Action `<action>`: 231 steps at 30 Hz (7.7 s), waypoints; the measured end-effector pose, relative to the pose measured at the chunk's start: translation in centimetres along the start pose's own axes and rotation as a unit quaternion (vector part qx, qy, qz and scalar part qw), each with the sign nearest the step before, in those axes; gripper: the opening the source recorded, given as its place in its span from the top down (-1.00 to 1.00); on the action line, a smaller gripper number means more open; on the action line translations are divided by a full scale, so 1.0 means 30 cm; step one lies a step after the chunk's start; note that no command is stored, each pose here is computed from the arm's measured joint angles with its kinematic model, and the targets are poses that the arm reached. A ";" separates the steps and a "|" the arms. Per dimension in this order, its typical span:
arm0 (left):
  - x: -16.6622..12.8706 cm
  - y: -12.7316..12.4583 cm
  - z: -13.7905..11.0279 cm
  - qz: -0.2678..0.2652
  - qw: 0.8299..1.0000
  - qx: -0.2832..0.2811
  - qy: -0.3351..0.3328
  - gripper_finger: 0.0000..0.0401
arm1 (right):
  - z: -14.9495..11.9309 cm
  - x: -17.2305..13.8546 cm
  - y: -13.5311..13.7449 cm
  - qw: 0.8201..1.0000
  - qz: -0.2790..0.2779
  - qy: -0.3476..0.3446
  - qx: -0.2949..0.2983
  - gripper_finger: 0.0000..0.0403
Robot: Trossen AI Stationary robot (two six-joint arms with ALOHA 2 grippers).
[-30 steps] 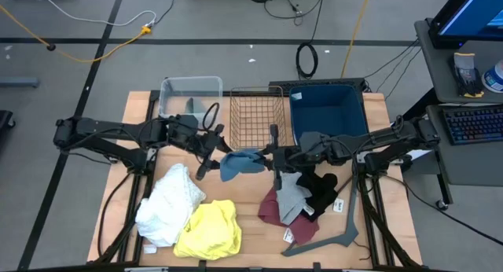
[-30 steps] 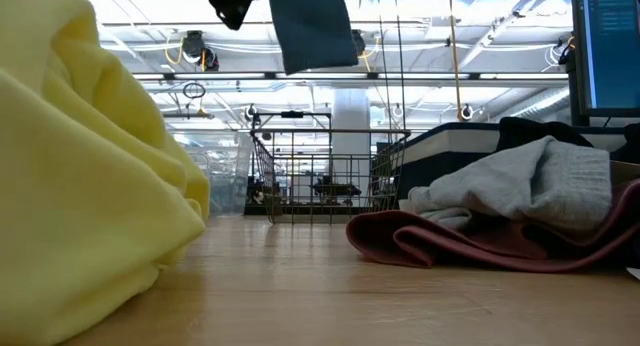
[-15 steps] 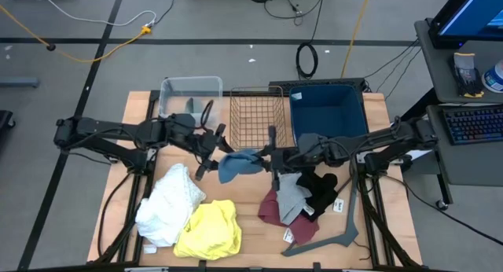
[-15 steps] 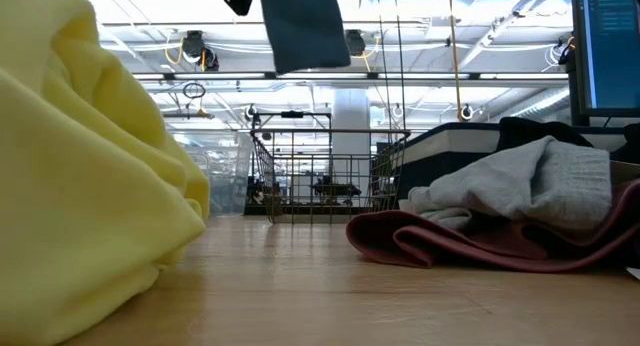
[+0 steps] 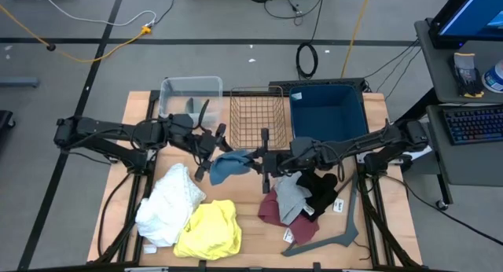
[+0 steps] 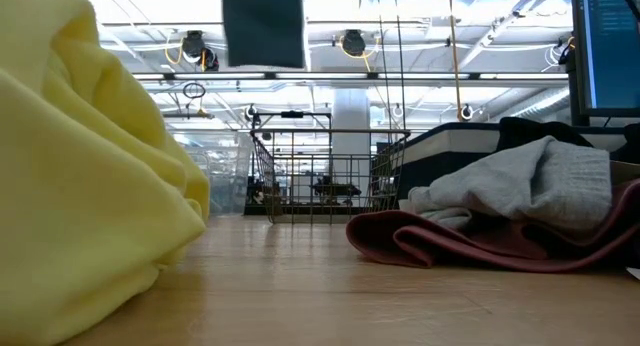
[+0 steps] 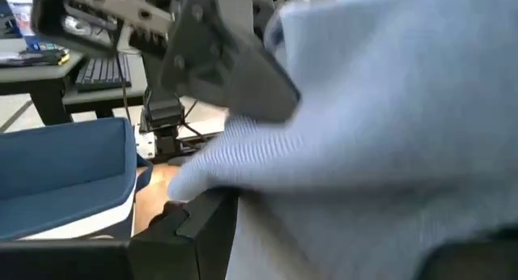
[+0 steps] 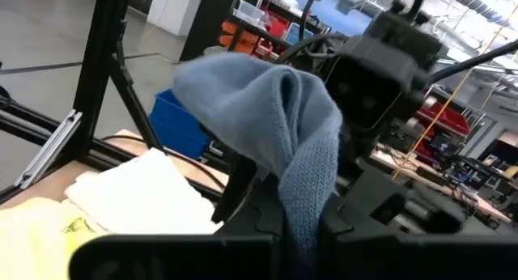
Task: Pick & Place Cloths
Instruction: Put the blue sock into the transparent container, then put the black sock into the transparent container
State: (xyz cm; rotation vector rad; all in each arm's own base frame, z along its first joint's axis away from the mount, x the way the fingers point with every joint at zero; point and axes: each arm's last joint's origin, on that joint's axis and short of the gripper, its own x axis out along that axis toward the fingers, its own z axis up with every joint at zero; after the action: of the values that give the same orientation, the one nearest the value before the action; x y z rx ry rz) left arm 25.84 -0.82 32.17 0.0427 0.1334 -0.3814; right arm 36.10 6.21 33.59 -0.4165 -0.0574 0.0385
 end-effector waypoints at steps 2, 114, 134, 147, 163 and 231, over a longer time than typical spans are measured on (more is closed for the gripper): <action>0.000 0.000 0.003 0.000 1.000 0.004 -0.005 -0.07 | -0.006 0.008 0.004 1.000 -0.002 -0.006 0.001 0.97; -0.489 0.431 -0.055 0.698 0.709 -0.050 0.088 1.00 | -0.124 -0.302 0.456 0.869 0.110 0.479 0.055 0.08; -0.502 0.396 -0.153 0.693 0.666 -0.081 0.264 1.00 | -0.122 -0.299 0.457 0.871 0.104 0.476 0.068 0.08; -0.539 0.424 -0.210 0.641 0.700 -0.173 0.265 1.00 | -0.122 -0.299 0.457 0.870 0.105 0.476 0.070 0.08; -0.537 0.535 -0.367 0.590 0.690 -0.307 0.284 1.00 | -0.122 -0.299 0.457 0.870 0.105 0.476 0.070 0.08; -0.491 0.262 0.003 0.315 0.945 -0.082 0.026 -0.13 | -0.167 -0.384 0.430 0.786 0.080 0.607 0.078 0.08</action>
State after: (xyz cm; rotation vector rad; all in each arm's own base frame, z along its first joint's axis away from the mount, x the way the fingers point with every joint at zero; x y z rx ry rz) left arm 15.23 11.88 34.41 -0.0685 0.1942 0.2730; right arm 24.60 15.42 23.25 -0.2147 1.2643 -0.0639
